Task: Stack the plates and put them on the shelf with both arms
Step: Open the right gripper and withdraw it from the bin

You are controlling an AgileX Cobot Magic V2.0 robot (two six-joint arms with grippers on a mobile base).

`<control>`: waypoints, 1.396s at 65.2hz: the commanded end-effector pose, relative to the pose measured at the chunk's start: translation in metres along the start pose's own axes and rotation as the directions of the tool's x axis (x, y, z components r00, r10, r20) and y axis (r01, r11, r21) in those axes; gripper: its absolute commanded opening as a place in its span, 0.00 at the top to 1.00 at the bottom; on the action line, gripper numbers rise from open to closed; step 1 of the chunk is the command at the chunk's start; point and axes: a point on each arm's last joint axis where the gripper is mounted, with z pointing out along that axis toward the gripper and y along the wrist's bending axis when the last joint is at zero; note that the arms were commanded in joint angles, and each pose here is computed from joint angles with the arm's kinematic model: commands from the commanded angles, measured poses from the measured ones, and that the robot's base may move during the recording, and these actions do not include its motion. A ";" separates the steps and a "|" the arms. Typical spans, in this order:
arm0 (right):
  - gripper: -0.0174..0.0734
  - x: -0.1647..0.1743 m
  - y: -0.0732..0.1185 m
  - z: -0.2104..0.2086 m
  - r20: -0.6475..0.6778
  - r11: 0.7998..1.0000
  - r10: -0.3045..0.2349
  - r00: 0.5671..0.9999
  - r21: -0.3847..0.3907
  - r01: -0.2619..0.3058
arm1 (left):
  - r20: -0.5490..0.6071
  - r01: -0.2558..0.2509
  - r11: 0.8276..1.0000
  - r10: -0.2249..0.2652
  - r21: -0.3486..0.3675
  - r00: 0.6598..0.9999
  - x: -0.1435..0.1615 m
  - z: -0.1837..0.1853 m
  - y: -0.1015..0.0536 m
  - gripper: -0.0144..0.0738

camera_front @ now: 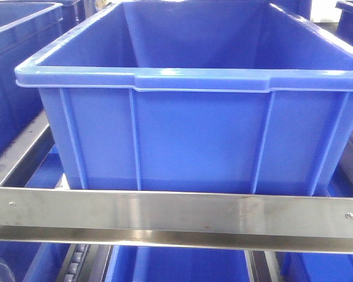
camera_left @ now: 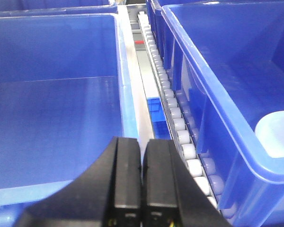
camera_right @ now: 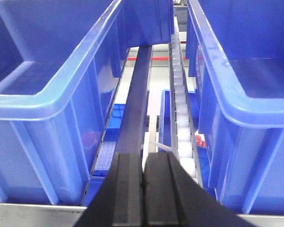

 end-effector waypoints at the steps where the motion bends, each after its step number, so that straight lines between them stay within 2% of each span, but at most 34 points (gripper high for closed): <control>1: 0.76 -0.008 0.000 -0.002 0.100 1.000 -0.022 0.995 0.003 0.022 | 0.112 0.018 1.000 -0.016 -0.011 0.994 -0.018 -0.001 0.002 0.74; 16: 0.76 -0.008 0.000 -0.002 0.100 1.000 -0.022 0.995 0.003 0.022 | 0.112 0.018 1.000 -0.016 -0.011 0.994 -0.018 -0.001 0.002 0.74; 21: 0.76 -0.008 0.000 -0.002 0.100 1.000 -0.022 0.995 0.003 0.022 | 0.125 0.009 1.000 -0.011 0.020 0.992 -0.015 -0.004 -0.002 0.74; 24: 0.76 -0.008 0.000 -0.002 0.100 1.000 -0.022 0.995 0.003 0.022 | 0.144 -0.020 1.000 0.017 0.017 0.989 -0.014 -0.007 -0.002 0.74; 27: 0.76 -0.008 0.000 -0.002 0.100 1.000 -0.022 0.995 0.003 0.022 | 0.191 -0.093 0.995 0.095 -0.018 0.977 -0.014 -0.011 0.000 0.74; 29: 0.76 -0.008 0.000 -0.002 0.100 1.000 -0.022 0.995 0.003 0.022 | 0.224 -0.118 0.992 0.124 -0.037 0.967 -0.013 -0.013 0.000 0.74; 36: 0.76 -0.008 0.000 -0.002 0.100 1.000 -0.022 0.995 0.003 0.022 | 0.327 -0.119 0.988 0.145 -0.097 0.934 -0.002 -0.026 0.003 0.74; 40: 0.76 -0.008 0.000 -0.002 0.100 1.000 -0.022 0.995 0.003 0.022 | 0.347 -0.110 0.985 0.150 -0.132 0.926 0.009 -0.031 0.005 0.74; 48: 0.76 -0.008 0.000 -0.002 0.100 1.000 -0.022 0.995 0.003 0.022 | 0.359 -0.082 0.981 0.142 -0.175 0.922 0.029 -0.040 0.006 0.74; 57: 0.76 -0.008 0.000 -0.002 0.100 1.000 -0.022 0.995 0.003 0.022 | 0.374 -0.056 0.982 0.122 -0.183 0.919 0.054 -0.046 0.004 0.74; 63: 0.76 -0.008 0.000 -0.002 0.100 1.000 -0.022 0.995 0.003 0.022 | 0.368 -0.019 0.985 0.081 -0.169 0.926 0.074 -0.045 0.004 0.74; 65: 0.76 -0.008 0.000 -0.002 0.100 1.000 -0.022 0.995 0.003 0.022 | 0.322 -0.008 0.987 0.061 -0.163 0.945 0.079 -0.044 0.004 0.74; 73: 0.76 -0.008 0.000 -0.002 0.100 1.000 -0.022 0.995 0.003 0.022 | 0.270 -0.002 0.988 0.045 -0.158 0.962 0.086 -0.045 0.003 0.74; 91: 0.76 -0.008 0.000 -0.002 0.100 1.000 -0.022 0.995 0.003 0.022 | 0.274 -0.002 0.987 0.046 -0.158 0.961 0.086 -0.046 0.003 0.74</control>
